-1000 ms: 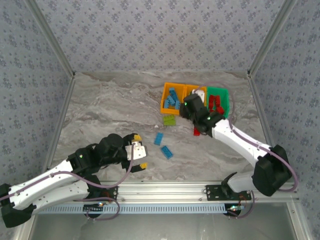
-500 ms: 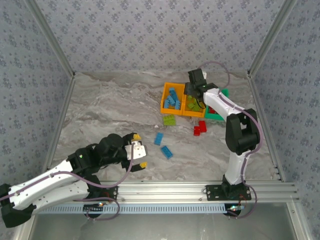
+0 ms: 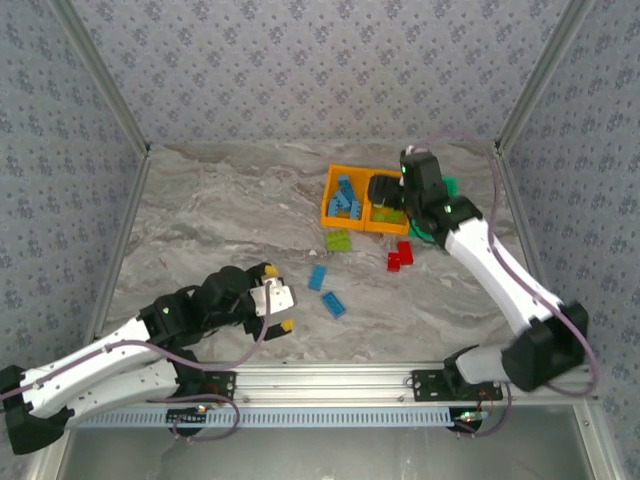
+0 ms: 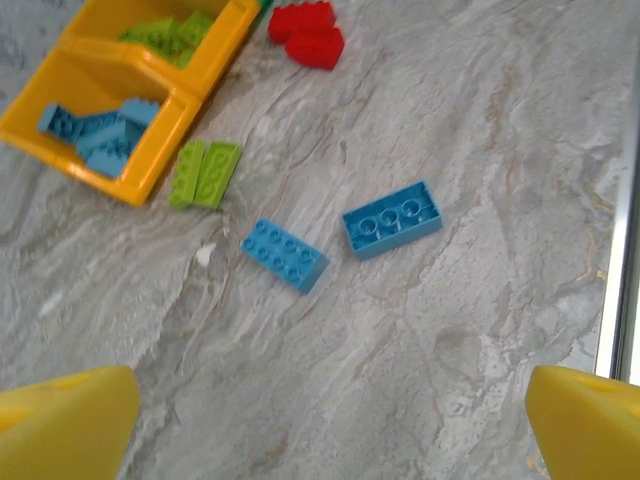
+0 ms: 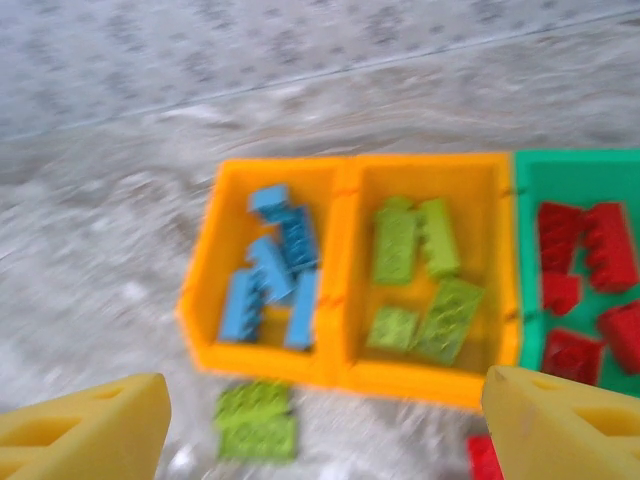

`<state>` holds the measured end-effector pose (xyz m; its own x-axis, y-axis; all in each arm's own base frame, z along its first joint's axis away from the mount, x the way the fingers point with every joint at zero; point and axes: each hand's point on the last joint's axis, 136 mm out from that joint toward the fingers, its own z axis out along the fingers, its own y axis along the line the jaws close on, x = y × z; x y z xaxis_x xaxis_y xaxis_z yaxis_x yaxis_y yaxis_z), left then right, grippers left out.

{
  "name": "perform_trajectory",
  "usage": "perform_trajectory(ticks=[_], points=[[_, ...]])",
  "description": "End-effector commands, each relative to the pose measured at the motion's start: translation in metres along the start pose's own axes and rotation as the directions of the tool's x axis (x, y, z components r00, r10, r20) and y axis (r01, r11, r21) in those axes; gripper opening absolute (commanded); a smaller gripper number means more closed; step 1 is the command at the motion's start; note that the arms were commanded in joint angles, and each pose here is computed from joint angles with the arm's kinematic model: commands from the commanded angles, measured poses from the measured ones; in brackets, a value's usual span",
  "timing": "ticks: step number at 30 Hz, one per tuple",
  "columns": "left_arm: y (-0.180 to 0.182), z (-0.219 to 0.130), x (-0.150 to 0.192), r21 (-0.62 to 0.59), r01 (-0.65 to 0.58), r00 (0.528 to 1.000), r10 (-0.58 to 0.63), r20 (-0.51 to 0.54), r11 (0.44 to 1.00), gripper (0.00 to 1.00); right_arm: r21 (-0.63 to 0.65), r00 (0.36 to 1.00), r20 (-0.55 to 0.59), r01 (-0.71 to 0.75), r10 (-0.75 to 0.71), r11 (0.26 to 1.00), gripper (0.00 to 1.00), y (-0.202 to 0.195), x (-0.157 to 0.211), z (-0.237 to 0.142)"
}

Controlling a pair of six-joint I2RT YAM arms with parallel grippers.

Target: Sort the legos into containers by color

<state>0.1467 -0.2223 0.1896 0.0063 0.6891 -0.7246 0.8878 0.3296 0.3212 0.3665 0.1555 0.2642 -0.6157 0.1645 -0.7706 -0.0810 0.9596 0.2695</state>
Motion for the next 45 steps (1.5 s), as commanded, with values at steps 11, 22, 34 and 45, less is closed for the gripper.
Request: perform_trajectory(ticks=[11,22,34,45], points=[[0.070,0.010,-0.012,-0.289,0.686,0.707,-0.705,0.049,0.668,0.85,-0.242,0.901,-0.380,0.122,-0.209,0.963,0.85,0.053,0.224,-0.103],[0.060,0.137,0.002,-0.364,0.761,0.553,-0.830,-0.071,0.537,0.82,-0.219,0.906,-0.384,0.100,-0.180,0.971,1.00,0.053,0.267,-0.115],[0.040,0.204,0.038,-0.407,0.684,0.561,-0.793,-0.238,0.606,0.54,-0.168,0.929,-0.360,0.024,-0.084,0.986,1.00,0.029,0.275,-0.109],[0.033,0.213,0.051,-0.418,0.676,0.542,-0.794,-0.274,0.606,0.28,-0.175,0.931,-0.357,0.013,-0.076,0.984,1.00,0.030,0.276,-0.112]])
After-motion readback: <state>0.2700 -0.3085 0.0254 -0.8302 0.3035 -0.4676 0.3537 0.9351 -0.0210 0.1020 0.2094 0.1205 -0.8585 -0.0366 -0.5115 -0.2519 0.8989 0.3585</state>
